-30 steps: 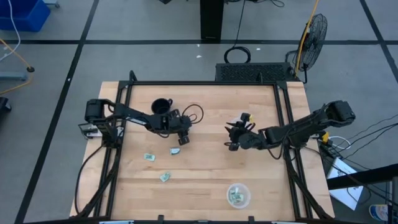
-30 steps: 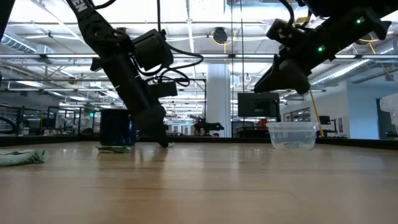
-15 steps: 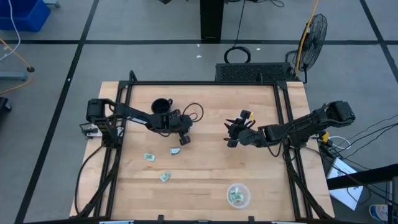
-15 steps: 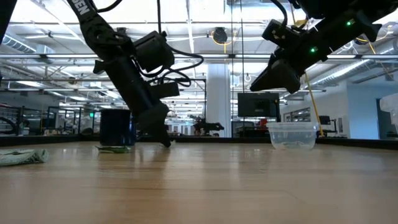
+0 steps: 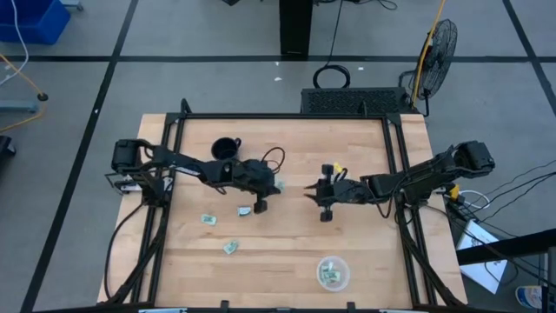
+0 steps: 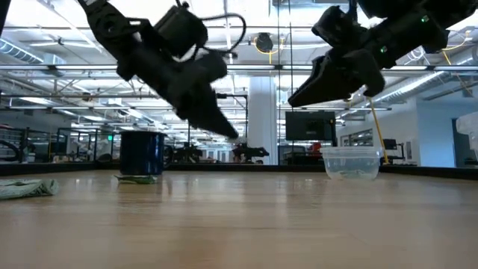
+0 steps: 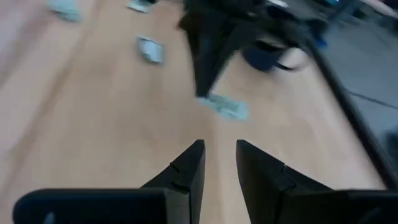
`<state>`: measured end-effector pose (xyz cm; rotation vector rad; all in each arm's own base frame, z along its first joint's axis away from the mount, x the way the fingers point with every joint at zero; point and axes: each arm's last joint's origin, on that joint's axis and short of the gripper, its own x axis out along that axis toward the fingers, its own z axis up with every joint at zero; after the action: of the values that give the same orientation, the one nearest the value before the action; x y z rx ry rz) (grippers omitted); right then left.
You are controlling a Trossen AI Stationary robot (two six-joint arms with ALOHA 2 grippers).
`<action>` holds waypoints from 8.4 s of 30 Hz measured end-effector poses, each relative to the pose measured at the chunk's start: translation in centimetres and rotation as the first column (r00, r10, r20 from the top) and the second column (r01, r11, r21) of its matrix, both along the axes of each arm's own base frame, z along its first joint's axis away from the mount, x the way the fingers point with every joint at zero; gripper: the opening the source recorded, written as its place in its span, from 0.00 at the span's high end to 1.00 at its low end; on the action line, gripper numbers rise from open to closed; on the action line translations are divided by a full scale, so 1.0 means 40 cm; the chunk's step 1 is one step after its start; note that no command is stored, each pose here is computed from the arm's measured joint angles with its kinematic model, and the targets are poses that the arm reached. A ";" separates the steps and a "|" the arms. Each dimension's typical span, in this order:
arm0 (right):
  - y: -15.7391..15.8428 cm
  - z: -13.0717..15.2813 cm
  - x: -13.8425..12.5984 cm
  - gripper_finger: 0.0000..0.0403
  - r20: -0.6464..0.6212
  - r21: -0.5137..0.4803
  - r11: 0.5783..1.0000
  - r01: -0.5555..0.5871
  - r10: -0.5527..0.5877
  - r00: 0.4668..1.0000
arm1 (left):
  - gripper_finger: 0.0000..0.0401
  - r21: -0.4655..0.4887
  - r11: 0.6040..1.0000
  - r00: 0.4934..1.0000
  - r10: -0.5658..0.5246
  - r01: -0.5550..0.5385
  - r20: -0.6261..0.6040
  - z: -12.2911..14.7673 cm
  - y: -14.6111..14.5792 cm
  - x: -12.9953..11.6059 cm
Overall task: Pick and place Stevia / Truvia into bins
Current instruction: Put the light green stevia packet into the top transparent container, then put the green stevia packet into the bottom transparent container
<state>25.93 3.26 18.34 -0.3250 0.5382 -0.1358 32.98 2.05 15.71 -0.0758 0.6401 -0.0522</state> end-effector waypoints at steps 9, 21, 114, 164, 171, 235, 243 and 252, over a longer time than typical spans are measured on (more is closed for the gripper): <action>0.032 -0.036 0.048 0.78 0.026 -0.171 0.948 -0.270 0.279 0.960 | 0.99 -0.045 0.975 0.961 -0.204 0.216 0.185 0.060 -0.037 0.008; 0.047 -0.047 0.063 0.78 0.022 -0.338 0.901 -0.273 0.298 0.954 | 0.99 -0.052 0.968 0.952 -0.229 0.244 0.202 0.063 -0.054 0.010; -0.092 -0.031 -0.145 1.00 -0.402 0.157 0.804 0.574 -0.479 0.780 | 0.63 0.105 0.989 0.984 0.084 -0.102 0.157 0.057 0.005 0.009; -0.107 0.104 -0.083 0.79 0.088 0.307 0.930 0.204 -0.241 0.967 | 0.63 0.161 0.986 0.819 0.126 -0.042 -0.560 -0.049 -0.232 -0.166; -0.107 0.123 -0.075 0.79 0.169 0.305 0.937 0.172 -0.231 0.958 | 0.63 0.244 0.961 0.851 0.233 -0.128 -0.470 0.022 -0.245 -0.206; 0.035 -0.025 0.140 0.70 0.312 -0.257 0.848 -0.463 0.527 0.791 | 1.00 0.147 0.906 0.877 -0.422 0.398 0.230 0.160 -0.190 -0.037; 0.037 -0.023 0.141 0.71 0.313 -0.253 0.808 -0.533 0.589 0.745 | 1.00 0.141 0.913 0.876 -0.407 0.383 0.258 0.160 -0.160 -0.026; 0.037 -0.025 0.140 0.71 0.312 -0.248 0.805 -0.539 0.592 0.743 | 1.00 0.128 0.927 0.891 -0.374 0.352 0.256 0.159 -0.135 -0.024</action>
<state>31.55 4.72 17.36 -0.5779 0.0245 0.3608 32.04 -3.35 22.09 0.1285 0.3677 -0.3950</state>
